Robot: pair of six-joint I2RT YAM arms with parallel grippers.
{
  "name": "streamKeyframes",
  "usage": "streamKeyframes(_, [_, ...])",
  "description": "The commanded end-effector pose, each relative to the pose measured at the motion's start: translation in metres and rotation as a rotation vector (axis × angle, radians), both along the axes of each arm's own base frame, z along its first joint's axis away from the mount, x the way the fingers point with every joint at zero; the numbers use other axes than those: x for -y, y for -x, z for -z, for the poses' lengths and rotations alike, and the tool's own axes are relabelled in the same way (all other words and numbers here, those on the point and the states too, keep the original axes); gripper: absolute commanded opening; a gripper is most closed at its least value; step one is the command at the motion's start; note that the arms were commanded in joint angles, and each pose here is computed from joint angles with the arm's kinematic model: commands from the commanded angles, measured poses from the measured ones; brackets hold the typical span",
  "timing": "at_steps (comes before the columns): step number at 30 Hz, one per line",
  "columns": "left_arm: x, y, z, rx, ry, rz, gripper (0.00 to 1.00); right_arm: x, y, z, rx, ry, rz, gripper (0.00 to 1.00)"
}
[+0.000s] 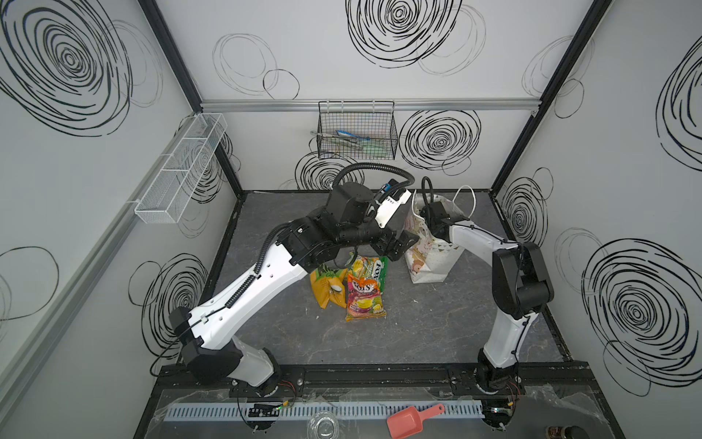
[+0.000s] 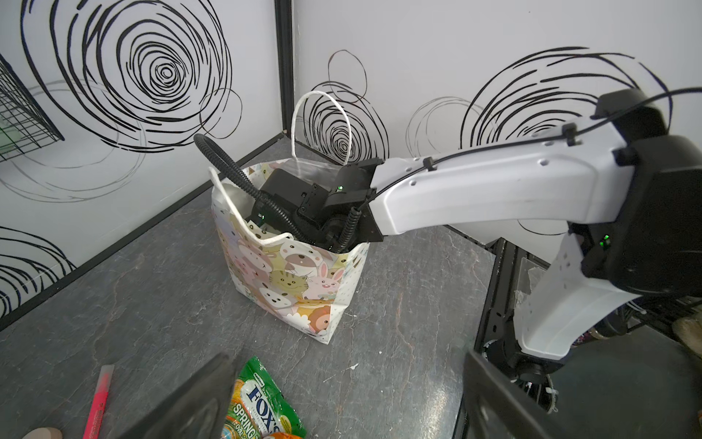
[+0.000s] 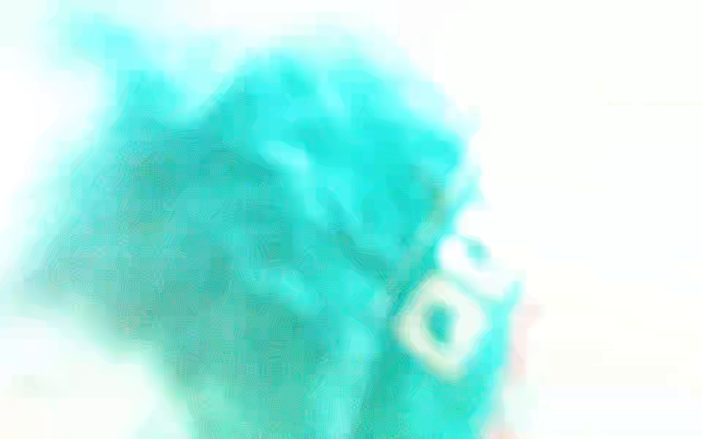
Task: Take the snacks out of the paper bag
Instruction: Pick up the snack from the paper bag.
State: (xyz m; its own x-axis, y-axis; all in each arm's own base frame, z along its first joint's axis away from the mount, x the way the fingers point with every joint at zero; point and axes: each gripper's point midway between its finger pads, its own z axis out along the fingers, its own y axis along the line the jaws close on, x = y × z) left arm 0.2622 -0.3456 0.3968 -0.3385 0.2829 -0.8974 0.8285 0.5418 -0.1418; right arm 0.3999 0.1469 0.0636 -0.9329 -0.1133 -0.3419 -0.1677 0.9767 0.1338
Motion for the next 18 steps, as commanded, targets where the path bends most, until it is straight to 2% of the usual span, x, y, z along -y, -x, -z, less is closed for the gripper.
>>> streamKeyframes(1, [-0.003,0.003,-0.017,0.051,0.04,-0.001,0.96,0.0,0.015,-0.029,-0.019,-0.023,0.012,0.06])
streamKeyframes(7, [-0.001,0.004,-0.016,0.049,0.041,0.007,0.96,0.0,0.005,-0.066,0.071,-0.037,0.023,0.03])
streamKeyframes(18, [-0.002,0.005,-0.013,0.054,0.032,0.009,0.96,0.001,0.0,-0.083,0.113,-0.043,0.041,0.03])
